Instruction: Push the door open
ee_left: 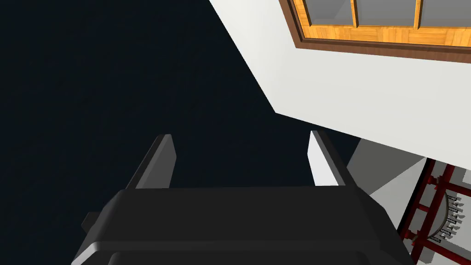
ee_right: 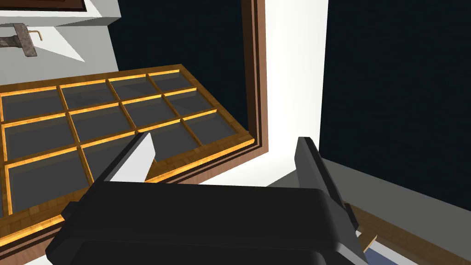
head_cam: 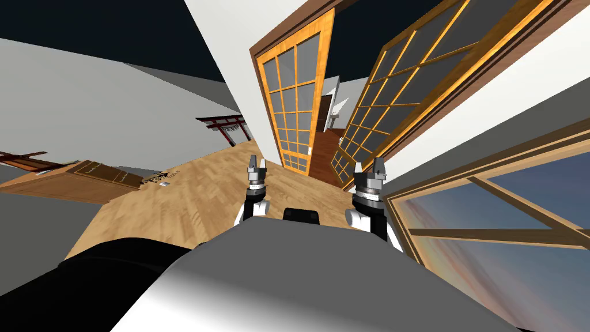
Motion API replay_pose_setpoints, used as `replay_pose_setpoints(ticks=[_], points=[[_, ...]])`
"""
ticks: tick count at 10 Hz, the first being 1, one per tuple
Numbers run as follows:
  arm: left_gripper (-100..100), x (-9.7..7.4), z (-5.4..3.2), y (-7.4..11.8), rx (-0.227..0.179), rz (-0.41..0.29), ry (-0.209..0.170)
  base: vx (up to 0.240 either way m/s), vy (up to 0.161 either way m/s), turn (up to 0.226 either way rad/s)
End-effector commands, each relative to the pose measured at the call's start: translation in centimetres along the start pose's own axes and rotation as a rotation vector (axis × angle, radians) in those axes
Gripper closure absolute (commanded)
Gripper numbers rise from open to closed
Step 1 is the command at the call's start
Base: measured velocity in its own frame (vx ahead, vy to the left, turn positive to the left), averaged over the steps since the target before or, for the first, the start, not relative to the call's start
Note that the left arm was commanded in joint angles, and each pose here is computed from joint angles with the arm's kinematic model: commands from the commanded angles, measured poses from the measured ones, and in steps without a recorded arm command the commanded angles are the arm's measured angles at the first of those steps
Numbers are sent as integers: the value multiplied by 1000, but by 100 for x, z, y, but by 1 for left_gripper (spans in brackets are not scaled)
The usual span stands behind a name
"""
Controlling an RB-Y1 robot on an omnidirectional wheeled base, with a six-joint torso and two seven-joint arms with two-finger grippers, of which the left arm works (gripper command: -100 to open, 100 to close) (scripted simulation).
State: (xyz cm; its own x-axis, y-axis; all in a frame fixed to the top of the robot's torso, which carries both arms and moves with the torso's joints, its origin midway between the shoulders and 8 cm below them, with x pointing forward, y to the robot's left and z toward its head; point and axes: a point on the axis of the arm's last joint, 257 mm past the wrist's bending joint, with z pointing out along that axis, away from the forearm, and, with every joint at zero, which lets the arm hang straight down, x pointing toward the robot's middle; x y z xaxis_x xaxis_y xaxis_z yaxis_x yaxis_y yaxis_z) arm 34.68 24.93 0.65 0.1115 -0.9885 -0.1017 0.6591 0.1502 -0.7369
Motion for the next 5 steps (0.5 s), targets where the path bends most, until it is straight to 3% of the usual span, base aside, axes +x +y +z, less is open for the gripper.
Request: replay_pose_setpoints(ticks=[1, 5], points=[[-100, 12, -22, 103, -14, -38, 3, -1, 15, -118], [-100, 32, -71, 320, -44, -118, 3, 115, 0, -82]])
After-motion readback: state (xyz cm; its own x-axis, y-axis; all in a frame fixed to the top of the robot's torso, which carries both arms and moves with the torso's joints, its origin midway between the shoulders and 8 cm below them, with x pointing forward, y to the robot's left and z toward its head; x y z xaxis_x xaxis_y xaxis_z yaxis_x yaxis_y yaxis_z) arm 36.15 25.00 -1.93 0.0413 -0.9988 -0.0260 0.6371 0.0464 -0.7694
